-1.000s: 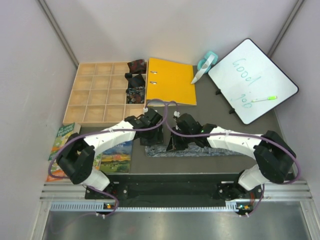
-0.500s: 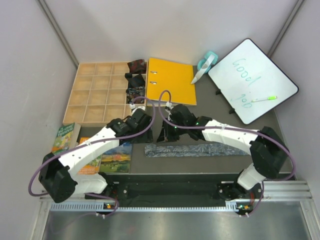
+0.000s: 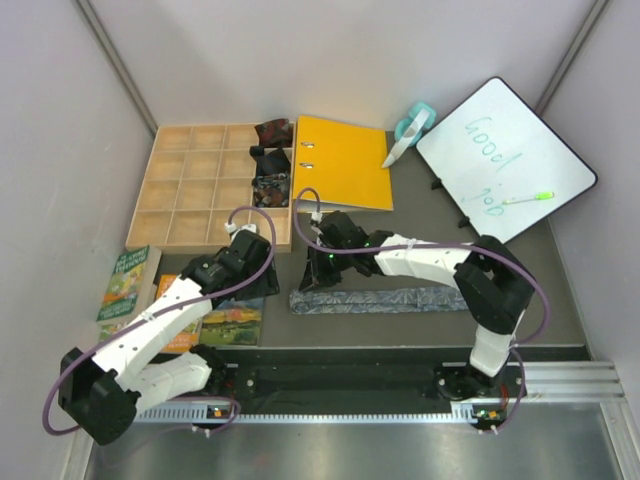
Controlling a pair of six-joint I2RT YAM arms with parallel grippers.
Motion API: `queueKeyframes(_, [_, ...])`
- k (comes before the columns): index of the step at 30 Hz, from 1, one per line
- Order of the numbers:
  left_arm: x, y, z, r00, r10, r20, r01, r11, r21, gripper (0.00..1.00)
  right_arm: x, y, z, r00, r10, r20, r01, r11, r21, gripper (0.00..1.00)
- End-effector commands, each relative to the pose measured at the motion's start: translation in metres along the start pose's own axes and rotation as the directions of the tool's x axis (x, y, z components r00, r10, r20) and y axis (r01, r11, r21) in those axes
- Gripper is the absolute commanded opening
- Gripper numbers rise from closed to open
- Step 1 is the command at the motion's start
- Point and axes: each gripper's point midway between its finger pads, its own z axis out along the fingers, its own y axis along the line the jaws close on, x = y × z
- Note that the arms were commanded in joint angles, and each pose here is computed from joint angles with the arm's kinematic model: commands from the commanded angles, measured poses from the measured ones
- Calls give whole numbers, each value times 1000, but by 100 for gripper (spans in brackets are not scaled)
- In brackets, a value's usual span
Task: Roll the ties
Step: Roll the tie at the center of the board.
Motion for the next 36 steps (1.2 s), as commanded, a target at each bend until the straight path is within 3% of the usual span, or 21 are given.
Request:
queueKeyframes(1, [6, -8, 3, 1000, -28, -13, 28, 998, 61, 61, -10, 24, 5, 999, -23, 25, 24, 997, -72, 11])
queueKeyframes(11, [11, -14, 11, 998, -48, -33, 51, 994, 95, 60, 5, -5, 15, 1000, -1, 10, 2, 1000, -19, 10])
queueKeyframes(22, [14, -28, 19, 998, -45, -44, 51, 986, 159, 65, 12, -33, 13, 1000, 2, 16, -2, 999, 53, 9])
queueKeyframes(28, [20, -45, 29, 998, -29, -60, 44, 963, 264, 73, 13, -42, 17, 1000, 9, 12, -10, 998, 65, 8])
queueKeyframes(36, [29, -51, 48, 996, -18, -83, 41, 956, 291, 73, 14, -53, 17, 1000, 17, 17, -18, 997, 72, 8])
